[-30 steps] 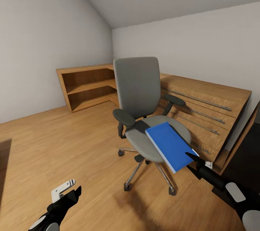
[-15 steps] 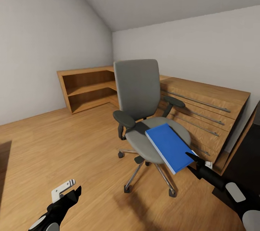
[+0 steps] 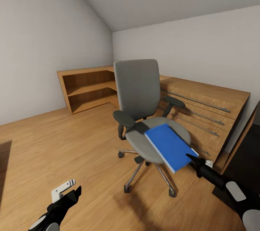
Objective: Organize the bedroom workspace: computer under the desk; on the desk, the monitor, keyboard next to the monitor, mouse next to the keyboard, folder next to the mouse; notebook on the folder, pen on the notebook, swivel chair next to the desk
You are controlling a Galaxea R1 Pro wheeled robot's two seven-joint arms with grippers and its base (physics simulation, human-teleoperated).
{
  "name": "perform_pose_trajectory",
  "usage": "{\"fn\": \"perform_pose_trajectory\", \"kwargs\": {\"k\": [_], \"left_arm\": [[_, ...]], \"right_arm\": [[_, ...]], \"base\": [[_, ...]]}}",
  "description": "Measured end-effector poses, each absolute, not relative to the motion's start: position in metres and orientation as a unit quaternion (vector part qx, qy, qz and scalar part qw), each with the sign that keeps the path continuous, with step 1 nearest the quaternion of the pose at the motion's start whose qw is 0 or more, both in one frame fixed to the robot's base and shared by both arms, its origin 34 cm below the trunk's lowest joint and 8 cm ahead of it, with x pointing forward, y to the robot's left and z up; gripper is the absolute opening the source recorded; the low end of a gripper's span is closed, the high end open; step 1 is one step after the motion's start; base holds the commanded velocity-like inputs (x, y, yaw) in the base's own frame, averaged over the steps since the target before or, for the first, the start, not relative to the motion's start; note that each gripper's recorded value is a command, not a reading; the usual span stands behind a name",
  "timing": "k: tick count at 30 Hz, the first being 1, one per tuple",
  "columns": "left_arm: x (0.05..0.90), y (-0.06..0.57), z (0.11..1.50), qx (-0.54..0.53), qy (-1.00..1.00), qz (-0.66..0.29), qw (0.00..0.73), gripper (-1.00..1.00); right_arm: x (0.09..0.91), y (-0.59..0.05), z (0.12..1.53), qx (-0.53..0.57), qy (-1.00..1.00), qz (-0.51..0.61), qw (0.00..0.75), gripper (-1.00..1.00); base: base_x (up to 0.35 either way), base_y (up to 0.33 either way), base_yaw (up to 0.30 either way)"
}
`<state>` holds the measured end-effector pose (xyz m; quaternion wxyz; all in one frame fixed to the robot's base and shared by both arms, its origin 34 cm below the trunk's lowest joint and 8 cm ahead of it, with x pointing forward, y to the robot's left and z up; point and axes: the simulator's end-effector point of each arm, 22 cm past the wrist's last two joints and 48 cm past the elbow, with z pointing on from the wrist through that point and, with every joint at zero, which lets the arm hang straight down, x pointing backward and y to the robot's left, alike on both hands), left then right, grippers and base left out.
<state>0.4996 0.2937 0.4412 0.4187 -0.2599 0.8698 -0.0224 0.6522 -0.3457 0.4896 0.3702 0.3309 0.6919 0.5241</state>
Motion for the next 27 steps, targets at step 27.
{"fn": "perform_pose_trajectory", "kwargs": {"k": [27], "left_arm": [[0.505,0.294,0.474,-0.26,0.859,-0.028,0.44,1.0]], "right_arm": [[0.658,-0.348,0.538,0.308,0.683,0.53,0.396,-1.0]], "base": [[0.0,0.0,0.0]]}}
